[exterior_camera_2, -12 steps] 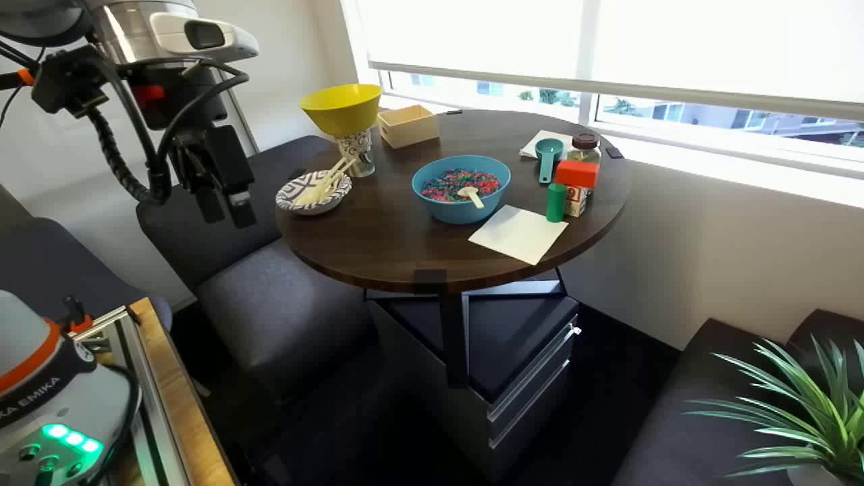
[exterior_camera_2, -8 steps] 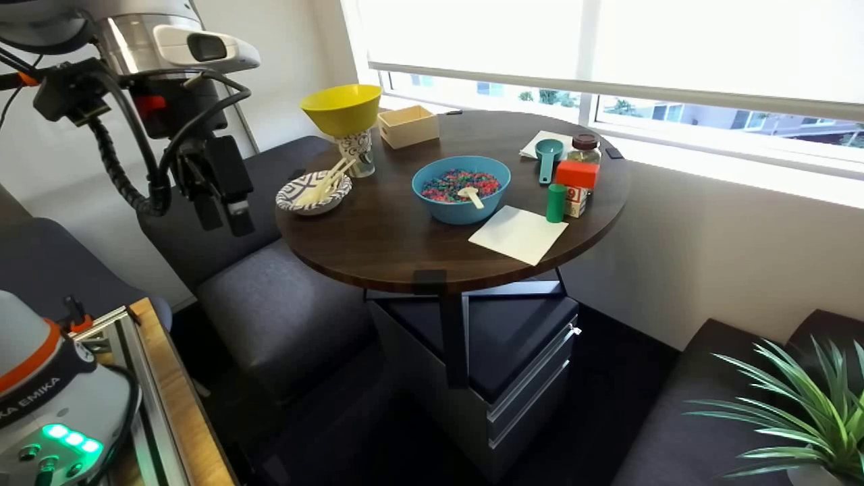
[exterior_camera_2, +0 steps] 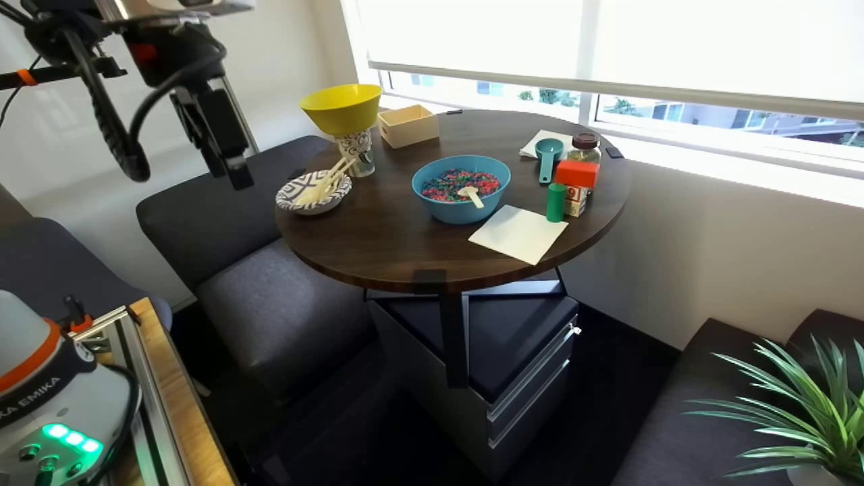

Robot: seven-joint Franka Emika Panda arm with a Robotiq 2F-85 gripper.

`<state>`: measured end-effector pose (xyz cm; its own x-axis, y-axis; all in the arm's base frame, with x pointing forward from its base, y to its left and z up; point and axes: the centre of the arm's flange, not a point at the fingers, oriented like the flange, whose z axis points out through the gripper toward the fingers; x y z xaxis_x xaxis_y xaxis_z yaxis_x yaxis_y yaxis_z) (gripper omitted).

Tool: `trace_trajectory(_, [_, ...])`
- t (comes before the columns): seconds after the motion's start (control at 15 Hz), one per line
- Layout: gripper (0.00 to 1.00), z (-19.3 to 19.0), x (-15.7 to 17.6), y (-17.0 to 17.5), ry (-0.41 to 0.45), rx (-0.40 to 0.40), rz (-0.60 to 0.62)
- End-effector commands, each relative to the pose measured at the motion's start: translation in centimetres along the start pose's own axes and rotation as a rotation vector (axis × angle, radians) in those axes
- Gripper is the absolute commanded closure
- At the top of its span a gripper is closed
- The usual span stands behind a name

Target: Pour the contents in the yellow bowl into the blue bowl

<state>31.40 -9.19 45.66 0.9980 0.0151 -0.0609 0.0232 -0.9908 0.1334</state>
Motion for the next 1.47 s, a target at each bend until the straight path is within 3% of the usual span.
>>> trace_trajectory(0.0, [0.0, -7.7, 4.2, -2.4, 0.049, 0.105, 0.169])
trace_trajectory(0.27, [0.0, -13.8, 10.8, -6.7, 0.134, 0.222, 0.354])
trace_trajectory(0.53, [0.0, -13.7, 17.5, -10.9, 0.086, 0.258, 0.496])
trace_trajectory(0.6, [0.0, -13.2, 18.2, -11.9, 0.066, 0.249, 0.445])
trace_trajectory(0.67, [0.0, -13.0, 14.5, -10.5, 0.11, 0.229, 0.44])
trace_trajectory(0.8, [0.0, -12.0, 16.8, -11.6, 0.079, 0.228, 0.431])
trace_trajectory(1.0, [0.0, -11.9, 17.6, -11.7, 0.074, 0.23, 0.431])
trace_trajectory(1.13, [0.0, -10.8, 19.0, -11.8, 0.044, 0.31, 0.501])
trace_trajectory(1.4, [0.0, -8.7, 20.9, -12.5, 0.04, 0.371, 0.618])
